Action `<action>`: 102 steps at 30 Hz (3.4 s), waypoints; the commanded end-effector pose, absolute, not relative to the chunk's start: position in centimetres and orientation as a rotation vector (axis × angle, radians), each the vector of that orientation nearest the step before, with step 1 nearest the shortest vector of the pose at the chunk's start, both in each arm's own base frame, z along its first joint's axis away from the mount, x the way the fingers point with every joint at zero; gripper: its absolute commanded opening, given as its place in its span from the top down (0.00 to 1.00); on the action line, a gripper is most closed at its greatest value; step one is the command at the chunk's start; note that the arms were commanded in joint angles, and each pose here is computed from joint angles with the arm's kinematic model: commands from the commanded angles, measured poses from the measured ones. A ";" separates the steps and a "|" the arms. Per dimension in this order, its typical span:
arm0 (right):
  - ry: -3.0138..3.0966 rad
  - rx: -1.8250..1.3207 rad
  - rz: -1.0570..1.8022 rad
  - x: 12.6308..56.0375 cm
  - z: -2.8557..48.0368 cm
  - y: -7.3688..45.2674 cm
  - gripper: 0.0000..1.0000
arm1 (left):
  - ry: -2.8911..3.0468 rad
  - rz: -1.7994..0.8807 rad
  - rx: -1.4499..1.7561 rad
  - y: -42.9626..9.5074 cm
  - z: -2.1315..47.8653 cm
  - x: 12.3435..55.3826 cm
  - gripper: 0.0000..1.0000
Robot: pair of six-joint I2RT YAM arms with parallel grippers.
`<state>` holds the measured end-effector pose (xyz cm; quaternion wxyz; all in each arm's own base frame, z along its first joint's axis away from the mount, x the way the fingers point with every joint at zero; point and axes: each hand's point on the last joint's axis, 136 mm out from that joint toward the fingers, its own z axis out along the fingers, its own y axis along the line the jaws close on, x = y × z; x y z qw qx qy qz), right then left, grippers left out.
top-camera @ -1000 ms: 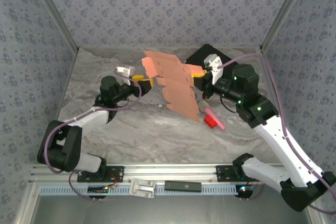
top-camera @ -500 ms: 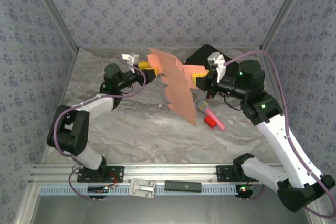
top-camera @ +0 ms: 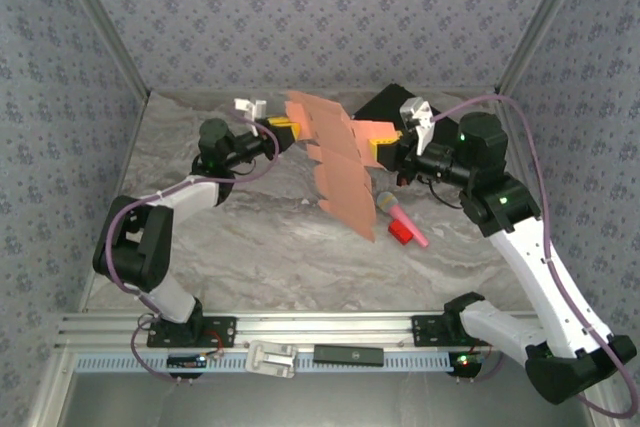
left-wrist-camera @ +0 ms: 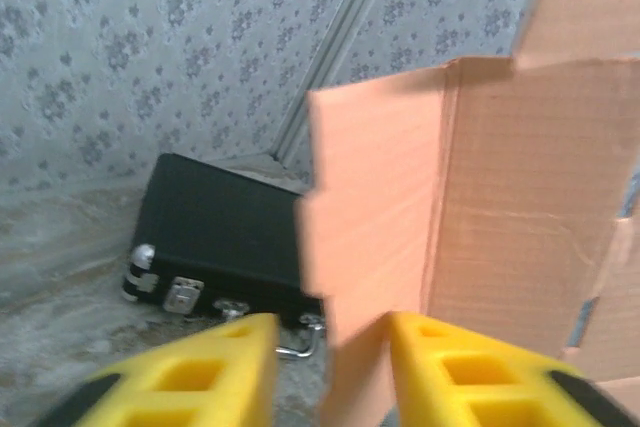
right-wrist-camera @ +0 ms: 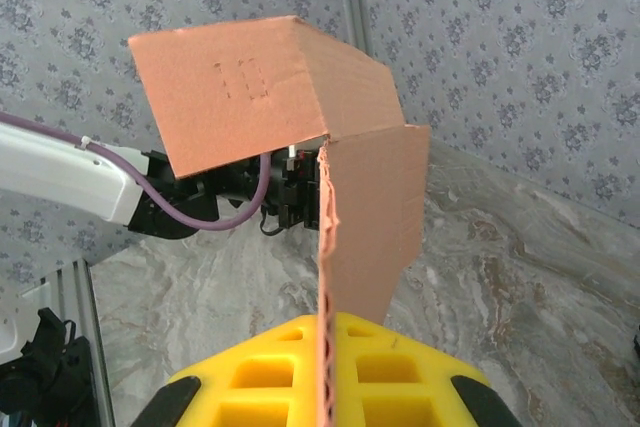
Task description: Fold the paper box
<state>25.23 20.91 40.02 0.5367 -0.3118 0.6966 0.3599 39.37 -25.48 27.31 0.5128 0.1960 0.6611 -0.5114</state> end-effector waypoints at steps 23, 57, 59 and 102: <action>2.131 -0.047 0.776 32.2 27.4 17.2 0.59 | 1.866 -0.545 0.306 -22.0 24.3 33.9 1.00; 2.378 1.413 1.202 36.8 25.7 21.8 0.39 | 1.679 -0.354 0.592 -24.6 24.4 28.1 1.00; 2.377 1.413 1.222 37.6 25.1 22.0 0.40 | 1.679 -0.354 0.593 -24.6 24.3 28.1 1.00; 2.348 1.292 1.321 38.9 19.7 25.3 1.00 | 1.783 -0.420 0.421 -21.9 22.7 26.7 1.00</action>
